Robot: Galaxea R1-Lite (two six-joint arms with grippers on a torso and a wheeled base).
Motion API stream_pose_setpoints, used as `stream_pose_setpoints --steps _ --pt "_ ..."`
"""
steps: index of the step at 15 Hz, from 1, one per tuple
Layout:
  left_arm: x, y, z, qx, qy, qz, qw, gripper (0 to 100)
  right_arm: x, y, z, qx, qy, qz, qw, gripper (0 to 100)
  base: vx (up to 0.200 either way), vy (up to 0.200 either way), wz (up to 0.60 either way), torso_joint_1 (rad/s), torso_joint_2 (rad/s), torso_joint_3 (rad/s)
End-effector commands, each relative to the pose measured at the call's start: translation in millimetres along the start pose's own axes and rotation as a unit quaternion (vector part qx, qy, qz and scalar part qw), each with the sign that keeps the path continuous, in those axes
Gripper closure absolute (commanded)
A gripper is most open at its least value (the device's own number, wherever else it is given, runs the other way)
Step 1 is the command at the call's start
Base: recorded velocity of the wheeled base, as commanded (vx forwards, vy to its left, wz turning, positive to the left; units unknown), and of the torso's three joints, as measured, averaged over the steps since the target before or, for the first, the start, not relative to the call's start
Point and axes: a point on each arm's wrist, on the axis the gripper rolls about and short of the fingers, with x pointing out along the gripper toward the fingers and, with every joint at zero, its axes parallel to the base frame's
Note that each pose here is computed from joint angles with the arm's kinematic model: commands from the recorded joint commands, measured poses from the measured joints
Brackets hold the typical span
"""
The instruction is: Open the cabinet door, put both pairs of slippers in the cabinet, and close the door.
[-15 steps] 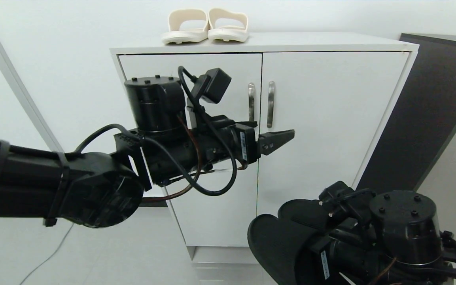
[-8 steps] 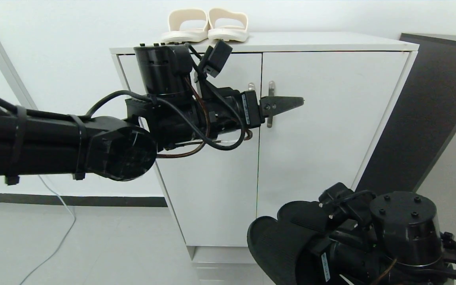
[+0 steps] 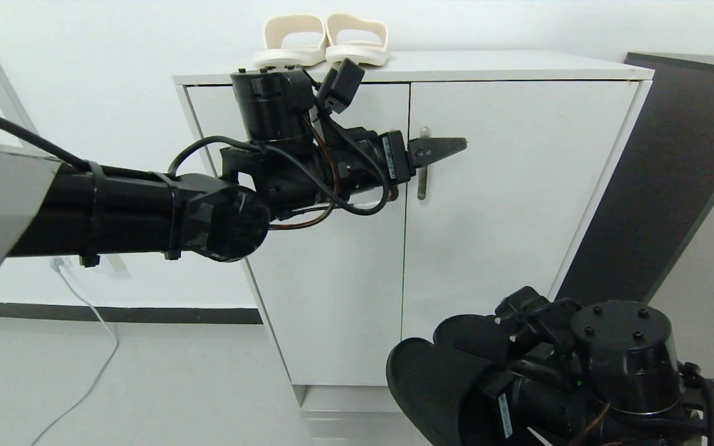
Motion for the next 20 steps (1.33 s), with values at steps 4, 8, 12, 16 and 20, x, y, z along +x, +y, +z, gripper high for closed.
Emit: stream_pose_setpoints --steps 4,8,12,16,20 --pt "20.7 15.4 -19.1 -0.007 0.011 0.012 0.9998 0 1.2 0.1 -2.1 -0.001 0.004 -0.001 1.000 100 0.000 0.000 0.00 0.000 0.00 0.000" --pt "23.2 15.3 -23.8 -0.009 0.016 0.012 0.9998 0 1.6 0.2 -2.4 -0.001 0.005 0.000 1.000 100 0.000 0.000 0.00 0.000 0.00 0.000" --pt "21.8 14.3 -23.1 -0.009 0.016 0.012 0.9998 100 1.1 -0.3 -4.5 -0.002 0.009 -0.001 1.000 100 0.000 0.000 0.00 0.000 0.00 0.000" --pt "6.4 -5.7 -27.9 -0.003 0.031 0.002 0.9995 100 -9.9 -1.0 -11.6 -0.004 0.017 0.067 0.998 100 0.000 0.000 0.00 0.000 0.00 0.000" --pt "-10.6 -32.5 -34.9 0.004 0.030 -0.022 0.9993 100 -23.2 -1.4 -17.3 -0.018 0.022 0.130 0.991 100 0.000 0.000 0.00 0.000 0.00 0.000"
